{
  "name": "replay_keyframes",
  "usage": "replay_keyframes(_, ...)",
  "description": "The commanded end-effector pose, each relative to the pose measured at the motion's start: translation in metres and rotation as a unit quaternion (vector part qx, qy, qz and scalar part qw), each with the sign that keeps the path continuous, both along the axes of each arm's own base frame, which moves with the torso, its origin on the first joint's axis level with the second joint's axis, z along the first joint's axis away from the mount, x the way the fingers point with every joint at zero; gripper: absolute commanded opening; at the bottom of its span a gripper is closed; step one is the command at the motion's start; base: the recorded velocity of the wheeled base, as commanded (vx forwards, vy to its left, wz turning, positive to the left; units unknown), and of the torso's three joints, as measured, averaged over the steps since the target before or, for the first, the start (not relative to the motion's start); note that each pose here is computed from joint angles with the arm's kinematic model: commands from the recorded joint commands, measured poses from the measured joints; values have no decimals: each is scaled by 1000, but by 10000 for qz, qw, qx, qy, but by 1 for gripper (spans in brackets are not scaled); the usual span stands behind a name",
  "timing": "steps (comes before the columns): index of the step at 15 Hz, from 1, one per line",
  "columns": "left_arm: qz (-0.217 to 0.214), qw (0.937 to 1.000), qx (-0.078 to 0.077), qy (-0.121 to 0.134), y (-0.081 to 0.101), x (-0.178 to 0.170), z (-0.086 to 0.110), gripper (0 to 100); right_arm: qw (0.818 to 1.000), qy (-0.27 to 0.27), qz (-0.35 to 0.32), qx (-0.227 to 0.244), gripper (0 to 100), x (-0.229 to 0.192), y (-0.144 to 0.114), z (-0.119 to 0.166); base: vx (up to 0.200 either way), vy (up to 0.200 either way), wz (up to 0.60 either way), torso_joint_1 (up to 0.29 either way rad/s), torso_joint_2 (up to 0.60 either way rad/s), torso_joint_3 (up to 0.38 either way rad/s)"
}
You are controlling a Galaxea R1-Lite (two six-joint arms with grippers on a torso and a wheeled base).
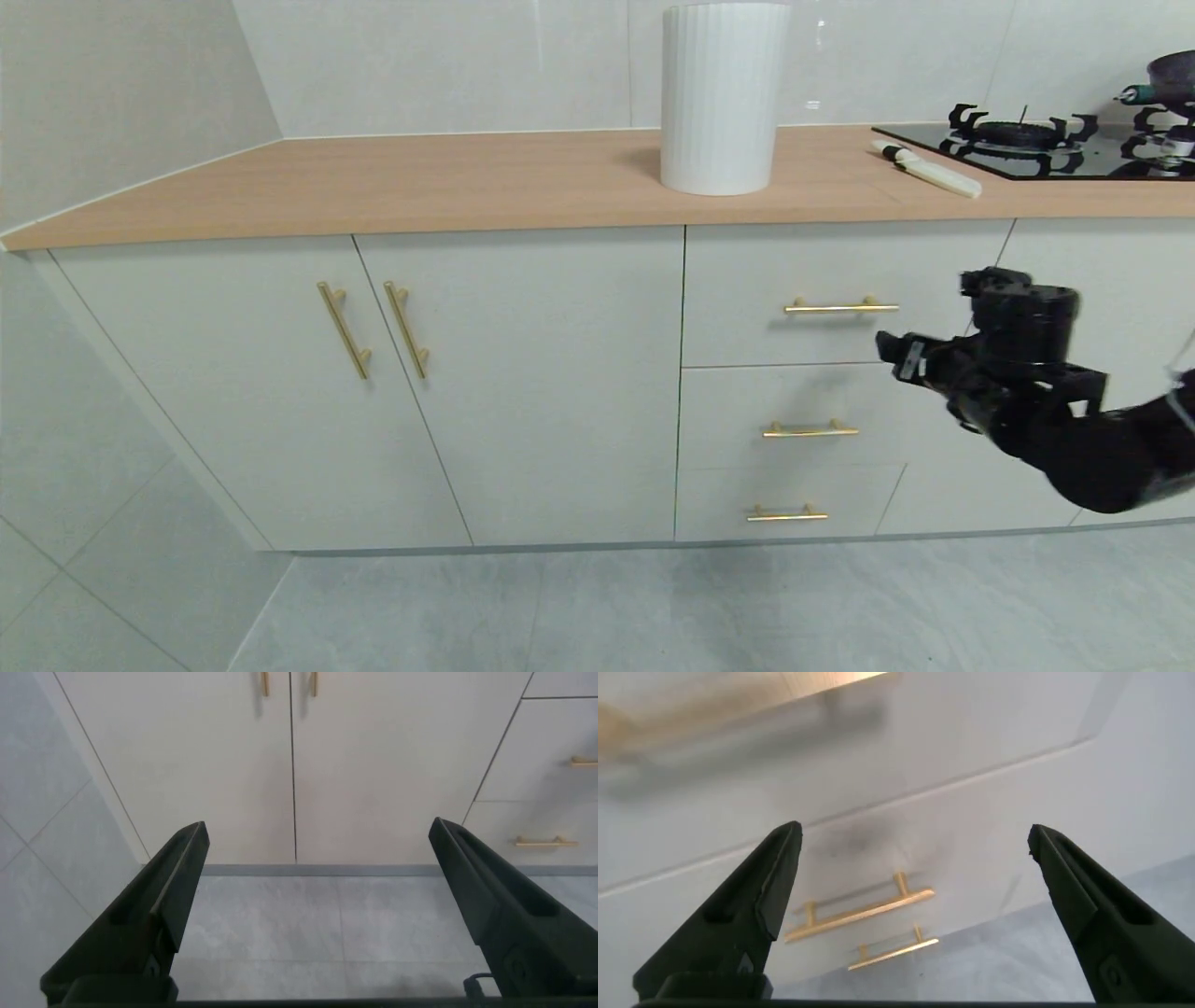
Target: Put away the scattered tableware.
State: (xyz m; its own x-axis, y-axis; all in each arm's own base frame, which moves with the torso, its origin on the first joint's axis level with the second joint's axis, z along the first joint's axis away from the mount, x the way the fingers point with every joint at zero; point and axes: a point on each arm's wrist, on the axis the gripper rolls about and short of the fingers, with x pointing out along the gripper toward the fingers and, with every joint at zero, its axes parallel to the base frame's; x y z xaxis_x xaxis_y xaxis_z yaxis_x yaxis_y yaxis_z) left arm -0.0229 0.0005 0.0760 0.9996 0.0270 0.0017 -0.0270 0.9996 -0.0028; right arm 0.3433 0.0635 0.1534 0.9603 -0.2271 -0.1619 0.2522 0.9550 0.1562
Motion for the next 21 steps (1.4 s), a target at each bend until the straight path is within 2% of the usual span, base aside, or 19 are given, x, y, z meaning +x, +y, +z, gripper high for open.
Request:
replay_keyframes(1, 3, 10000, -2, 8, 0, 0, 0, 100, 9924, -1025, -402, -552, 100, -148, -34, 74, 0, 0, 0, 0, 0, 0)
replay_keyframes(2, 3, 10000, -2, 8, 0, 0, 0, 100, 9897, -1180, -466, -663, 100, -165, -38, 80, 0, 0, 0, 0, 0, 0)
replay_keyframes(3, 3, 10000, -2, 8, 0, 0, 0, 100, 9792, -1648, -663, -985, 100, -220, -52, 97, 0, 0, 0, 0, 0, 0)
replay_keyframes(4, 3, 10000, -2, 8, 0, 0, 0, 100, 9733, -1719, -935, -1197, 100, -251, -62, 100, 0, 0, 0, 0, 0, 0)
replay_keyframes(6, 3, 10000, -2, 8, 0, 0, 0, 100, 9705, -1389, -1321, -1459, 100, -305, -73, 86, 0, 0, 0, 0, 0, 0)
replay_keyframes(8, 3, 10000, -2, 8, 0, 0, 0, 100, 9735, -1244, -1213, -1490, 100, -352, -75, 63, 0, 0, 0, 0, 0, 0)
replay_keyframes(10, 3, 10000, -2, 8, 0, 0, 0, 100, 9743, -1162, -1207, -1505, 100, -382, -77, 34, 0, 0, 0, 0, 0, 0)
replay_keyframes(13, 3, 10000, -2, 8, 0, 0, 0, 100, 9740, -1000, -1372, -1499, 100, -402, -77, 6, 0, 0, 0, 0, 0, 0)
replay_keyframes(16, 3, 10000, -2, 8, 0, 0, 0, 100, 9778, -622, -1443, -1383, 100, -391, -75, -34, 0, 0, 0, 0, 0, 0)
replay_keyframes(17, 3, 10000, -2, 8, 0, 0, 0, 100, 9836, -621, -1162, -1232, 100, -381, -74, -49, 0, 0, 0, 0, 0, 0)
replay_keyframes(18, 3, 10000, -2, 8, 0, 0, 0, 100, 9886, -751, -611, -1153, 100, -375, -72, -58, 0, 0, 0, 0, 0, 0)
replay_keyframes(20, 3, 10000, -2, 8, 0, 0, 0, 100, 9874, -1045, 389, -1124, 100, -367, -67, -69, 0, 0, 0, 0, 0, 0)
replay_keyframes(21, 3, 10000, -2, 8, 0, 0, 0, 100, 9861, -944, 801, -1105, 100, -366, -65, -72, 0, 0, 0, 0, 0, 0)
